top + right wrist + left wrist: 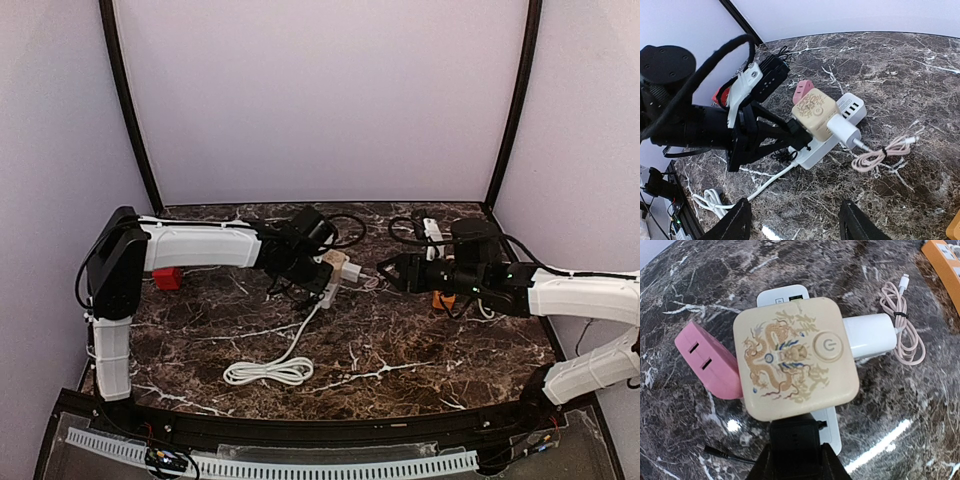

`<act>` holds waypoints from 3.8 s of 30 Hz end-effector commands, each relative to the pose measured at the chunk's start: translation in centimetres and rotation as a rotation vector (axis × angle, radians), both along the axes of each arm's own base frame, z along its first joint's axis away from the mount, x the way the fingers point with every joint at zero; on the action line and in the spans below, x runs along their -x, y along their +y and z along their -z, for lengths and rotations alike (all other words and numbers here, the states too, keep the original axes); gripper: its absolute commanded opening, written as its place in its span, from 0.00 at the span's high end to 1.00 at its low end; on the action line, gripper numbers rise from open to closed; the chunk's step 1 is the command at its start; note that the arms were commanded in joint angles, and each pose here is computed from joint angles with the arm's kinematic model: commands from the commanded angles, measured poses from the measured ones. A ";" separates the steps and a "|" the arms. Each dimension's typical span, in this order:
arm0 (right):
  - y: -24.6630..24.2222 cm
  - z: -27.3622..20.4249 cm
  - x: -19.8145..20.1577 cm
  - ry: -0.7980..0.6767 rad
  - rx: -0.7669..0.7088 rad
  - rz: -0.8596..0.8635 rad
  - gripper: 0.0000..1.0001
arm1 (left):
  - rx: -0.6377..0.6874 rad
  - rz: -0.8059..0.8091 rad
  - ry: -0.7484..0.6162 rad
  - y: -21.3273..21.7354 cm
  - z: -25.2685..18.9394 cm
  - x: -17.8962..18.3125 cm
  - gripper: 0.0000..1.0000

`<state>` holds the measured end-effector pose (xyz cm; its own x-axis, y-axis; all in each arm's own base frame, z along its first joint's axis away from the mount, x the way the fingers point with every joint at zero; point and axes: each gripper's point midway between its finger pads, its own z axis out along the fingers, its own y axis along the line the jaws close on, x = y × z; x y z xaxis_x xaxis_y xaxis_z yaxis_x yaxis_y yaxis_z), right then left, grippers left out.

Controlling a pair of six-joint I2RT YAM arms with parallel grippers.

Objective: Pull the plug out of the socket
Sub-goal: Move the socket to the center of the board, then remove the plug from the socket.

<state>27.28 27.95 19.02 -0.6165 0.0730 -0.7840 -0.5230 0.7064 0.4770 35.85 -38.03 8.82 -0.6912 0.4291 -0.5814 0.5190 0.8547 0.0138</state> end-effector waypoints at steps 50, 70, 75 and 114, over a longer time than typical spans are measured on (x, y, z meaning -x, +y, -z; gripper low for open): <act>3.9 11.9 -3.2 0.331 -0.049 -0.199 0.46 | 0.099 0.303 0.036 -3.2 -2.5 9.4 0.95; 2.9 15.7 -3.0 0.371 0.051 -0.155 0.50 | 0.185 0.353 -0.057 -3.9 -6.2 9.4 0.99; 2.7 16.0 -3.1 0.375 0.066 -0.141 0.51 | 0.142 0.354 -0.084 -3.3 -5.9 9.2 0.99; 3.4 12.2 -3.5 0.317 0.009 -0.167 0.51 | 0.214 -0.154 -0.072 14.1 -8.9 0.5 0.98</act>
<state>31.33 32.73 8.94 -0.7981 -0.0332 -0.6017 -0.5123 0.5631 0.6485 33.51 -27.46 16.53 -0.6749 0.2436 -0.6965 0.4837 0.8589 -0.1683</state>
